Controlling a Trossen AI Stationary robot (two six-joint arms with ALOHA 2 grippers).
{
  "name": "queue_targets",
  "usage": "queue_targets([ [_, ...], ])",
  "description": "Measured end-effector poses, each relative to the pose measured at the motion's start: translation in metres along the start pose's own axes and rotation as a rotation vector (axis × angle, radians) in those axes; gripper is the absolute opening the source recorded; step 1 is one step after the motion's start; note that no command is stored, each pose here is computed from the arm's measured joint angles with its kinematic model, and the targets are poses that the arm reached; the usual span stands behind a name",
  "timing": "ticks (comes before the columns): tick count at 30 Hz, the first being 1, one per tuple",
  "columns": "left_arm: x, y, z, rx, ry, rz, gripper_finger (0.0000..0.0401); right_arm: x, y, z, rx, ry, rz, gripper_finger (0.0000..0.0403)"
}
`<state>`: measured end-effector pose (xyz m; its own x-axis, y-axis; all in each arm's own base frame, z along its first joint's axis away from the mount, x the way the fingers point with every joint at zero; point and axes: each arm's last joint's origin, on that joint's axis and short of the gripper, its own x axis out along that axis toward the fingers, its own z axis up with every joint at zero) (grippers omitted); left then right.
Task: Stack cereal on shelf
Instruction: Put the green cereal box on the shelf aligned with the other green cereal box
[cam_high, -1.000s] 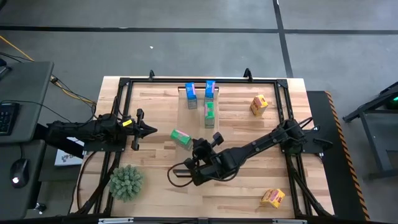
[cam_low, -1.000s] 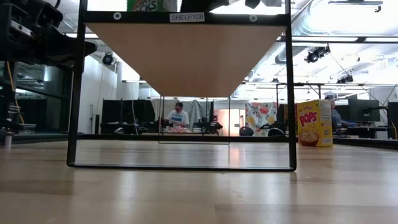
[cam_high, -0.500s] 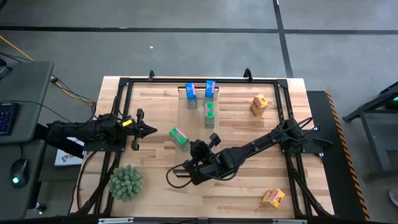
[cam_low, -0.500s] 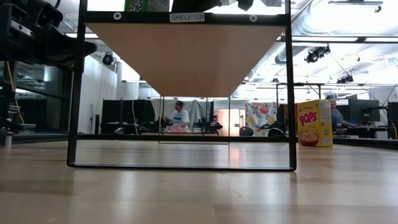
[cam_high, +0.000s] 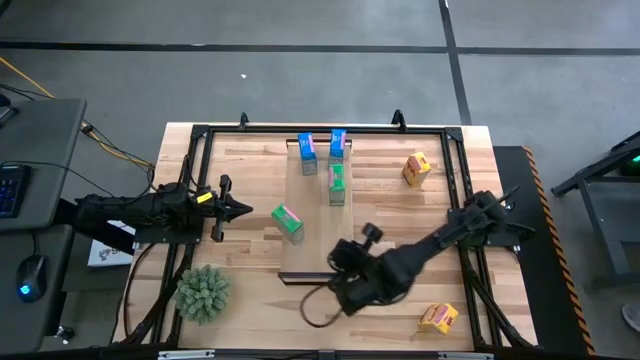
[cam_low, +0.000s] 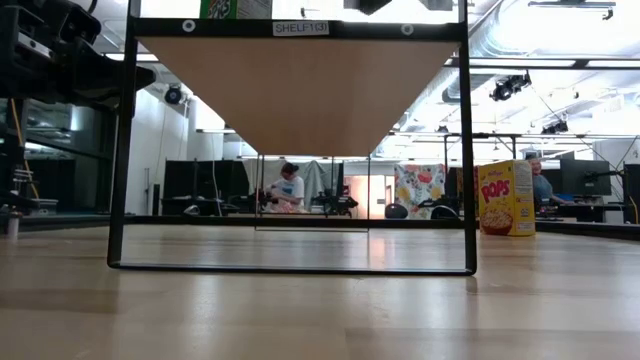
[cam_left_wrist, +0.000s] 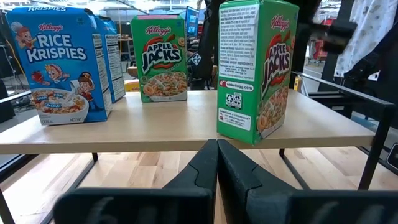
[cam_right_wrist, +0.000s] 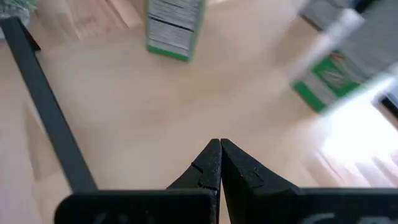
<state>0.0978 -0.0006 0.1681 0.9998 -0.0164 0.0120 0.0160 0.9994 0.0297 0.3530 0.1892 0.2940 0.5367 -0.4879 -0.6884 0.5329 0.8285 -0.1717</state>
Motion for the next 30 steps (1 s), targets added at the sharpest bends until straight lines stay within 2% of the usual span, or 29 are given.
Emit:
queue_targets([
  [5,0.0,0.0,0.0,0.002,0.0,0.0,0.0003,-0.044,-0.016,-0.019,0.02,-0.025,-0.061,0.0],
  [9,0.0,0.0,0.003,0.146,-0.03,0.003,0.0003,-0.066,-0.02,-0.042,0.052,-0.033,-0.117,0.0],
  [12,0.0,0.0,0.003,0.187,-0.029,0.004,0.0003,-0.069,-0.017,-0.061,0.067,-0.045,-0.117,0.0],
  [16,0.0,0.0,0.002,0.153,-0.025,0.003,0.0003,-0.052,-0.016,-0.09,0.11,-0.012,-0.094,0.0],
  [18,0.0,0.0,0.004,0.085,-0.038,-0.003,0.0003,-0.037,-0.019,-0.104,0.128,0.037,-0.075,0.0],
  [21,0.0,0.0,0.007,-0.103,-0.069,-0.01,0.0003,-0.023,-0.029,-0.113,0.148,0.053,-0.021,0.0],
  [25,-0.001,0.0,0.013,-0.313,-0.134,-0.025,0.0003,-0.022,-0.056,-0.118,0.192,-0.068,0.015,0.0],
  [28,-0.003,0.002,0.023,-0.404,-0.242,-0.011,0.0003,-0.025,-0.082,-0.122,0.281,-0.182,0.024,0.0],
  [30,-0.004,0.001,0.03,-0.488,-0.307,-0.054,0.0003,-0.022,-0.096,-0.128,0.344,-0.22,0.035,0.0],
])
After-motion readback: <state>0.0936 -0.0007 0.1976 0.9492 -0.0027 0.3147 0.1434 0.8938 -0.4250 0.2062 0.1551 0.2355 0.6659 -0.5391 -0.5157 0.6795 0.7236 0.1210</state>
